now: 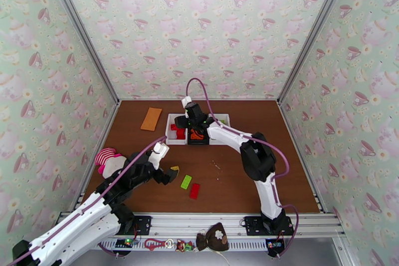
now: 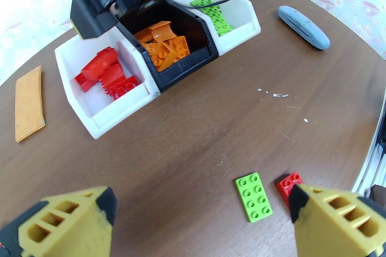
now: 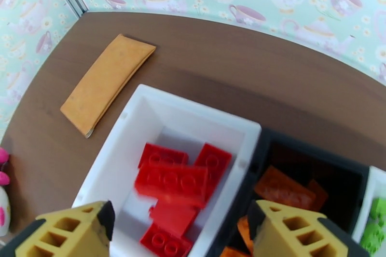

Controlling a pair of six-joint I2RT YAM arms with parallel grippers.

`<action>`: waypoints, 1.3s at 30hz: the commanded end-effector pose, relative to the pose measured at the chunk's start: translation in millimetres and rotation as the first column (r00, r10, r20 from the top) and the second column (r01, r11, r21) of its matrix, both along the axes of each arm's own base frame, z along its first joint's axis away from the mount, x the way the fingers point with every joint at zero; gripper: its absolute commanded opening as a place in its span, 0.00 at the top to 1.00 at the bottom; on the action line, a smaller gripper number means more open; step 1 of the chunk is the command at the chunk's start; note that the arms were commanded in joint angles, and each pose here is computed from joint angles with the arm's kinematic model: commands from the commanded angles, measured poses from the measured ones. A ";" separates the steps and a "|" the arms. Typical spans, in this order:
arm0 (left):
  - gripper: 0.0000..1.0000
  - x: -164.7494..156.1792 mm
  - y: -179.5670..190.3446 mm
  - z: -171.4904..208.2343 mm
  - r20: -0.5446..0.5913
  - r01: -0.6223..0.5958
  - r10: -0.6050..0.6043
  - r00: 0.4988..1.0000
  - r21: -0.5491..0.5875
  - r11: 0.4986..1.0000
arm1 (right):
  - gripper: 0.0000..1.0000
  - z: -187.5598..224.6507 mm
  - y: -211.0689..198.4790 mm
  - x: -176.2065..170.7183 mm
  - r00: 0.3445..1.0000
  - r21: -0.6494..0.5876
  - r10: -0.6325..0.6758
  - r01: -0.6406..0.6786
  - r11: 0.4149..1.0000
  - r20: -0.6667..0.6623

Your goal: Sort the legos into containers by color

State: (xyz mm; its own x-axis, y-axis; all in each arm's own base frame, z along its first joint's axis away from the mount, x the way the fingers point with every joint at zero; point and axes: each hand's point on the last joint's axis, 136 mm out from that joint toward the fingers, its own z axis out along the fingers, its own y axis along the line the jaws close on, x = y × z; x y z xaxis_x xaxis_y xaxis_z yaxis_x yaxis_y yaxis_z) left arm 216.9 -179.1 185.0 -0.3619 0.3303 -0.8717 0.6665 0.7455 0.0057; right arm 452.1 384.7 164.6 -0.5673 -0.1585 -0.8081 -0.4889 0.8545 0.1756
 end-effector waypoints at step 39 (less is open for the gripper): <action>0.00 76.6 77.1 -54.4 -0.465 -0.514 0.415 0.782 -0.104 0.851 | 0.04 -105.5 -21.4 -270.2 0.825 -0.399 0.493 -0.565 0.723 -0.276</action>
